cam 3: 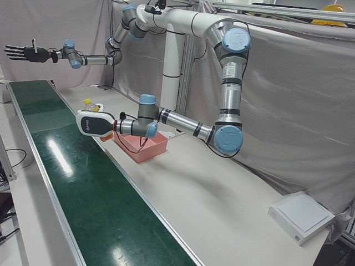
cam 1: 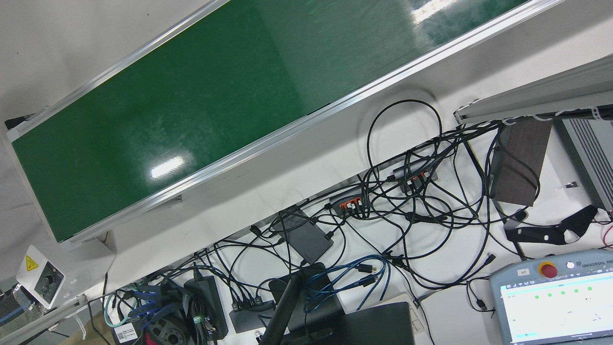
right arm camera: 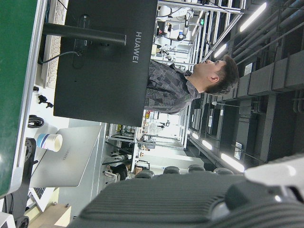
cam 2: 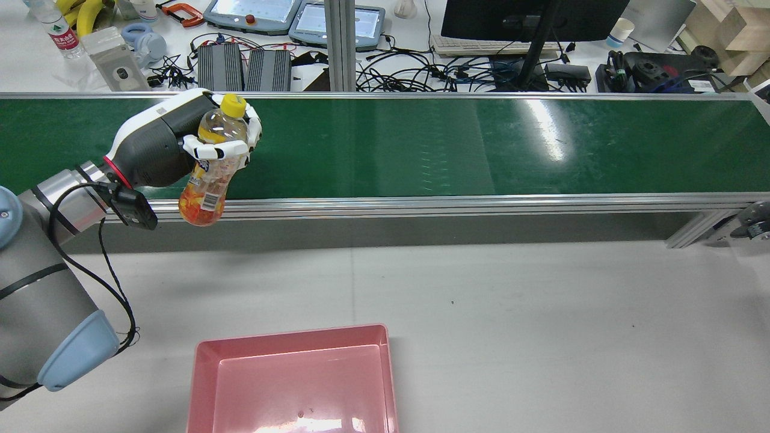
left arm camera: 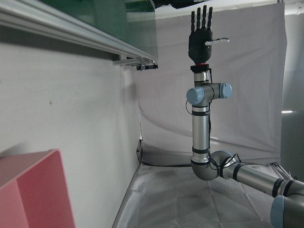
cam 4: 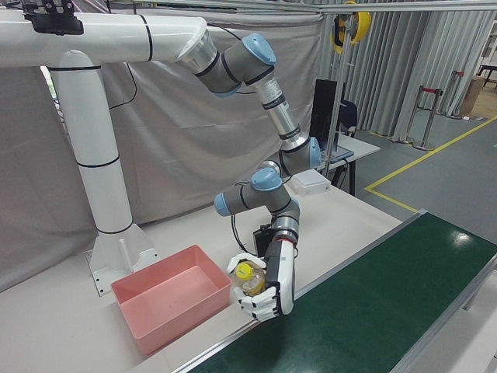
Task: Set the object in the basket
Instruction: 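Lift the bottle off the belt and carry it over the pink tray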
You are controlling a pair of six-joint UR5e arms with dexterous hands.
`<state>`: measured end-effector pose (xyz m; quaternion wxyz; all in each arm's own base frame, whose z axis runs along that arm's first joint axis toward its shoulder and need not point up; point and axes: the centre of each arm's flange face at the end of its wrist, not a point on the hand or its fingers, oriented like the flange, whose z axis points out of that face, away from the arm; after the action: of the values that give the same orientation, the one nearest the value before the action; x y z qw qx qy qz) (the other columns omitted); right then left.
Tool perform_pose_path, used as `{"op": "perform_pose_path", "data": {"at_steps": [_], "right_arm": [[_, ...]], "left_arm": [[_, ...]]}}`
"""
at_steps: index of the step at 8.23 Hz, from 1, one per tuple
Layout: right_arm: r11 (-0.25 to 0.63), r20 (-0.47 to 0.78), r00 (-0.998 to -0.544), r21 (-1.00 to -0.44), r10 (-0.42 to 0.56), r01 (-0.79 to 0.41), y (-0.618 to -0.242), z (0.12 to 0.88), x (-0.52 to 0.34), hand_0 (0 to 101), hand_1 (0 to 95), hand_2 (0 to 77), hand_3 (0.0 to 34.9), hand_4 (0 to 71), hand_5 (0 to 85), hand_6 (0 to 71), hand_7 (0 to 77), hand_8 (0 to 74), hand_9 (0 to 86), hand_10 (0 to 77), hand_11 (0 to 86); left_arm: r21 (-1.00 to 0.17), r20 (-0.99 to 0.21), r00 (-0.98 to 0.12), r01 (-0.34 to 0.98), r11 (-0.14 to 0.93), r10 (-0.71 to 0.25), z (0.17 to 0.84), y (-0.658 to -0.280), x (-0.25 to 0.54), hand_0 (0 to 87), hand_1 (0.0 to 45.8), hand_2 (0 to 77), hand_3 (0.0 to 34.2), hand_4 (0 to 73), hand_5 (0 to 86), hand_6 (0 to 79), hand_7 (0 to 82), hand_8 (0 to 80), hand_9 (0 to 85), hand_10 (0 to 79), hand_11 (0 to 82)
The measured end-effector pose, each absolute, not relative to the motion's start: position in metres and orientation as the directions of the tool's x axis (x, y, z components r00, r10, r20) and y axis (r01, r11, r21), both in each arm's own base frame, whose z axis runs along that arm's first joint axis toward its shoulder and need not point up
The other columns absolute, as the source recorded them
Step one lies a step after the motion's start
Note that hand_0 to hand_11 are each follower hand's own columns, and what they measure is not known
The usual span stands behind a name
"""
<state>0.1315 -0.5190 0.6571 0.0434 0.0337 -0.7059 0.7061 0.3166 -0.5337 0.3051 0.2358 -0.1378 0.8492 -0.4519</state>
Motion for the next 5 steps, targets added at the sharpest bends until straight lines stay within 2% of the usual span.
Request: {"op": "perform_pose_path", "data": {"at_steps": [3,5], "right_arm": [[0.0,0.109,-0.994,-0.994,0.014,-0.109,-0.519,0.657,0.131,0,0.0,0.5,0.3,0.0,0.0,0.0,0.5,0.0,0.0,0.0,0.0],[0.0,0.109,-0.994,-0.994,0.014,-0.109,-0.519,0.657,0.131,0,0.0,0.5,0.3,0.0,0.0,0.0,0.5,0.0,0.0,0.0,0.0]], "left_arm": [[-0.799,-0.279,-0.8,-0.113,0.591,-0.531,0.28,-0.474,0.368,47.6,0.0,45.8,0.0,62.7,45.3,66.0,59.5,69.8,70.4,65.4,70.4],[-0.786,-0.312,-0.738,-0.153,0.599,-0.598,0.267,-0.418,0.41,47.6,0.0,45.8,0.0,62.7,45.3,66.0,59.5,69.8,70.4,65.4,70.4]]}}
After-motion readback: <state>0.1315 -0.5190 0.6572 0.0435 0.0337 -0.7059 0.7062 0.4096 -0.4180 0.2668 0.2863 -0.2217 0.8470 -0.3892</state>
